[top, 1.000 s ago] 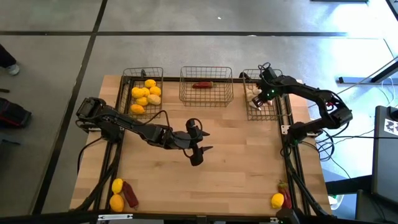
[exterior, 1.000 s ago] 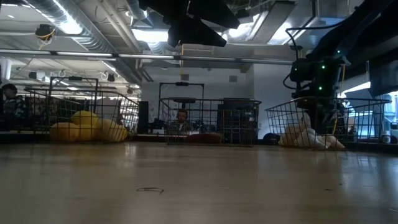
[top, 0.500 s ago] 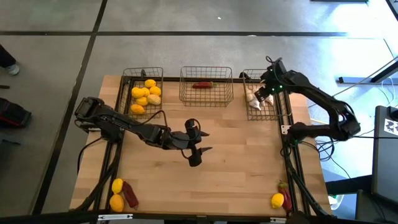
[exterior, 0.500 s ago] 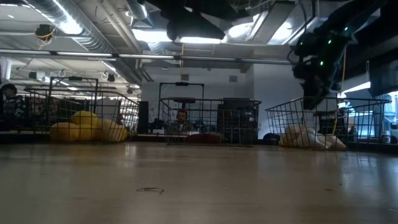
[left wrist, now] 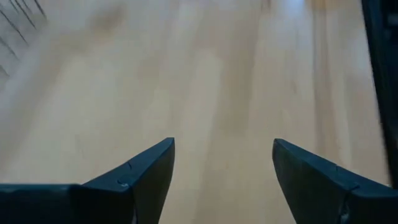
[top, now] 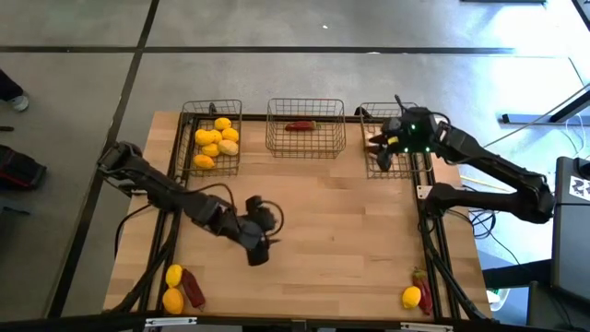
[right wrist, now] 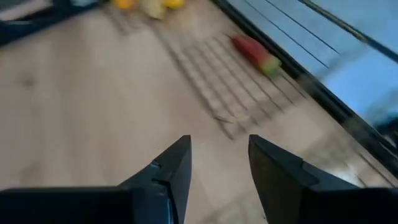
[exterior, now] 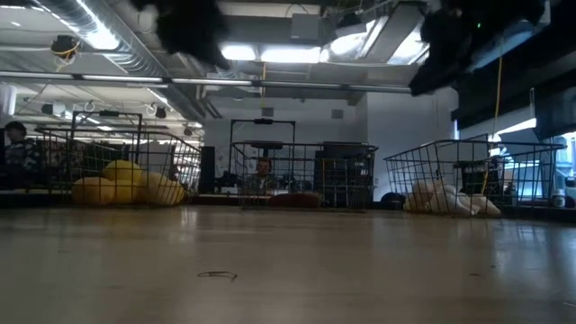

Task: Sort produce into baskets
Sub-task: Put the red chili pepper into the middle gold wire basket

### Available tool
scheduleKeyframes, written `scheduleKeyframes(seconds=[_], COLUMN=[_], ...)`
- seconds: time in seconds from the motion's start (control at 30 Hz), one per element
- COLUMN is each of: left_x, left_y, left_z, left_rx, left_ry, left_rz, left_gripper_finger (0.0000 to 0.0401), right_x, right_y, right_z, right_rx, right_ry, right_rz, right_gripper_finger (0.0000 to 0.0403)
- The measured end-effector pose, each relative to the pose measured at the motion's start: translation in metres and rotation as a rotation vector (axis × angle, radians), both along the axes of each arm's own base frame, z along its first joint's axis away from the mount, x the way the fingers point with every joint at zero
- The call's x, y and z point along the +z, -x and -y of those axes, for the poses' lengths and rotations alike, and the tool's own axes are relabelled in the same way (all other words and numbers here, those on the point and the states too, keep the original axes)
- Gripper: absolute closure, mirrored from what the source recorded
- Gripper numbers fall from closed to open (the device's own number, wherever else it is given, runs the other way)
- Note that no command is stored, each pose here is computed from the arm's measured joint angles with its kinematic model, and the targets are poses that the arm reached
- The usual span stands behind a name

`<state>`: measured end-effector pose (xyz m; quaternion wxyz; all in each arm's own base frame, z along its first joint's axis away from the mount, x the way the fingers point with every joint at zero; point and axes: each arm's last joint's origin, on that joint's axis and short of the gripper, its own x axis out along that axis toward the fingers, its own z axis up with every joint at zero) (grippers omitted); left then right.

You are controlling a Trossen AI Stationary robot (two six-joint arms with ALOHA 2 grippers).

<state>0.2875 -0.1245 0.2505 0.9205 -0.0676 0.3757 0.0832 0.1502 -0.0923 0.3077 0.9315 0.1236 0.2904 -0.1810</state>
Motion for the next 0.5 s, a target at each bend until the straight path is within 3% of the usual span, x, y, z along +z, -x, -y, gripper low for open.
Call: scheduleKeyframes(seconds=[0.17,0.33,0.5], left_x=[-0.008,-0.013,-0.014], left_y=[0.023,0.047,0.061], left_z=[0.025,0.048,0.063], left_rx=[-0.033,-0.071,-0.099], left_ry=[0.112,0.117,0.134], left_rz=[-0.148,-0.236,-0.258], left_gripper_finger=[0.0136,0.0136,0.0136], right_x=[0.004,0.006,0.006], right_y=[-0.013,-0.022,-0.024], right_z=[-0.020,-0.032,-0.035], right_rx=[0.141,0.223,0.225], right_ry=[0.035,0.067,0.083], right_rz=[0.045,0.065,0.062], right_gripper_finger=[0.0246,0.0246,0.0246])
